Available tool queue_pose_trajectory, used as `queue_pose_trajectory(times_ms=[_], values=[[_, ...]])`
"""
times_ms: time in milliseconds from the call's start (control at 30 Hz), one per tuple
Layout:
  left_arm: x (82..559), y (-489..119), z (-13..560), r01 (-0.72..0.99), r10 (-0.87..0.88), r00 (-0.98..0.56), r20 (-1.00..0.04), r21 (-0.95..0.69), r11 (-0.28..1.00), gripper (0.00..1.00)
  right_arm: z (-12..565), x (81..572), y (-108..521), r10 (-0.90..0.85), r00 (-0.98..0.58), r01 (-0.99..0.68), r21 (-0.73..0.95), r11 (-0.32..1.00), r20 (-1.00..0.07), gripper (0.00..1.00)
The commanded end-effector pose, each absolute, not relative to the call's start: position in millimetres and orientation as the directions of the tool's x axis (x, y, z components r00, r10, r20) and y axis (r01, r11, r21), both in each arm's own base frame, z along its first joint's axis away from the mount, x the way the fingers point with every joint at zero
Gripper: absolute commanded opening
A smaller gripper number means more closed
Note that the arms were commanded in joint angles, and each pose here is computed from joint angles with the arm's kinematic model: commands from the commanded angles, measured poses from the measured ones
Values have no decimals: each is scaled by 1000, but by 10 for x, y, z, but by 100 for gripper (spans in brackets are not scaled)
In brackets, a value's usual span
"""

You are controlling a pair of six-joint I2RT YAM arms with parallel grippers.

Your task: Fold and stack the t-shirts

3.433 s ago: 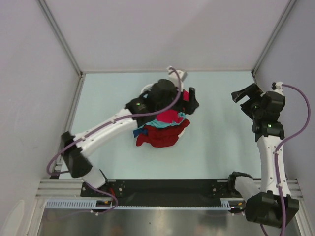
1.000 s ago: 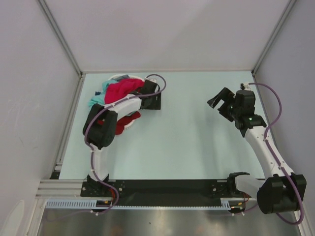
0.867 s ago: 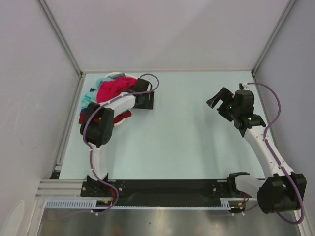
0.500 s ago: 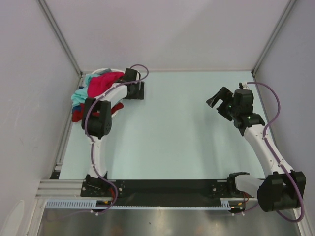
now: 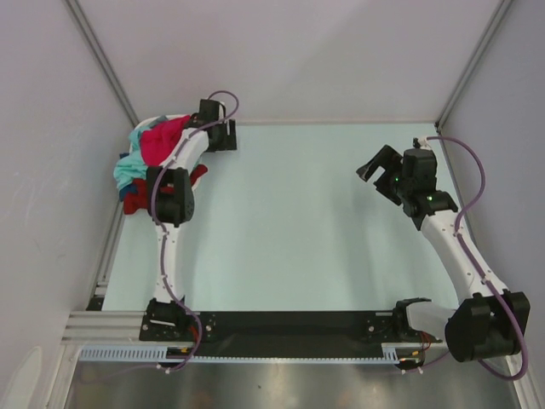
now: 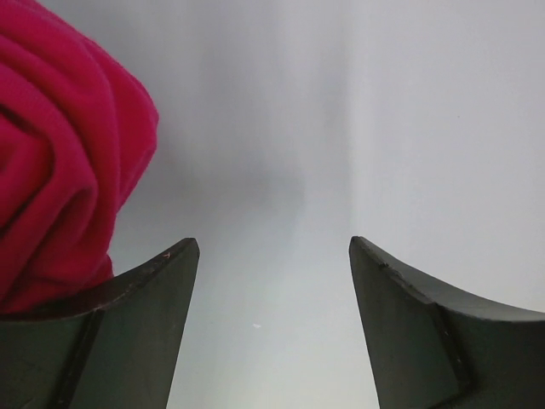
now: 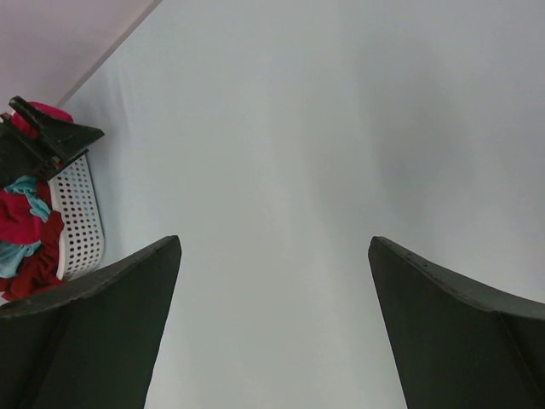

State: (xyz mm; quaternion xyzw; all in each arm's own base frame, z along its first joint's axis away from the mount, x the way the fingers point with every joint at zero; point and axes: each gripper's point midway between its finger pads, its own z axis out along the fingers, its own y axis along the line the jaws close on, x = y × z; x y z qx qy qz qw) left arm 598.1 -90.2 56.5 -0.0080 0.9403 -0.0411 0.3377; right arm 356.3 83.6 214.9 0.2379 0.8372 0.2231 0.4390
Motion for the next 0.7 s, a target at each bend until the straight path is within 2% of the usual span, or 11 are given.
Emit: queue_pose_trajectory(times_ms=[0, 67, 100, 167, 200, 333, 433, 533, 667], values=[[5990, -876, 1083, 100, -8, -725, -689, -117, 988, 79, 2341, 3620, 826, 604, -461, 199, 587, 785, -650, 100], [5832, -1121, 1154, 152, 30, -720, -693, -116, 982, 78, 2339, 3623, 840, 603, -464, 194, 589, 784, -649, 100], [5761, -1215, 1512, 180, 40, -675, -737, -111, 977, 78, 2358, 3610, 860, 602, -466, 183, 594, 783, -649, 100], [5552, -1460, 1637, 204, 81, -659, -747, -74, 976, 79, 2372, 3596, 870, 596, -469, 173, 595, 785, -652, 100], [5443, -1531, 1915, 212, 80, -625, -776, -70, 975, 79, 2385, 3587, 871, 595, -468, 169, 595, 786, -653, 100], [4867, -1616, 2052, 136, 41, -626, -779, -57, 989, 80, 2433, 3485, 854, 585, -453, 147, 591, 793, -672, 100], [4457, -1492, 1939, 49, -35, -639, -769, -86, 995, 79, 2373, 3420, 837, 582, -456, 147, 589, 795, -673, 100], [4148, -1308, 1634, -18, -77, -681, -728, -89, 996, 76, 2389, 3370, 864, 579, -460, 128, 595, 793, -673, 100], [3826, -966, 1511, -128, -170, -687, -707, -112, 985, 76, 2384, 3321, 864, 582, -459, 125, 600, 790, -672, 100]])
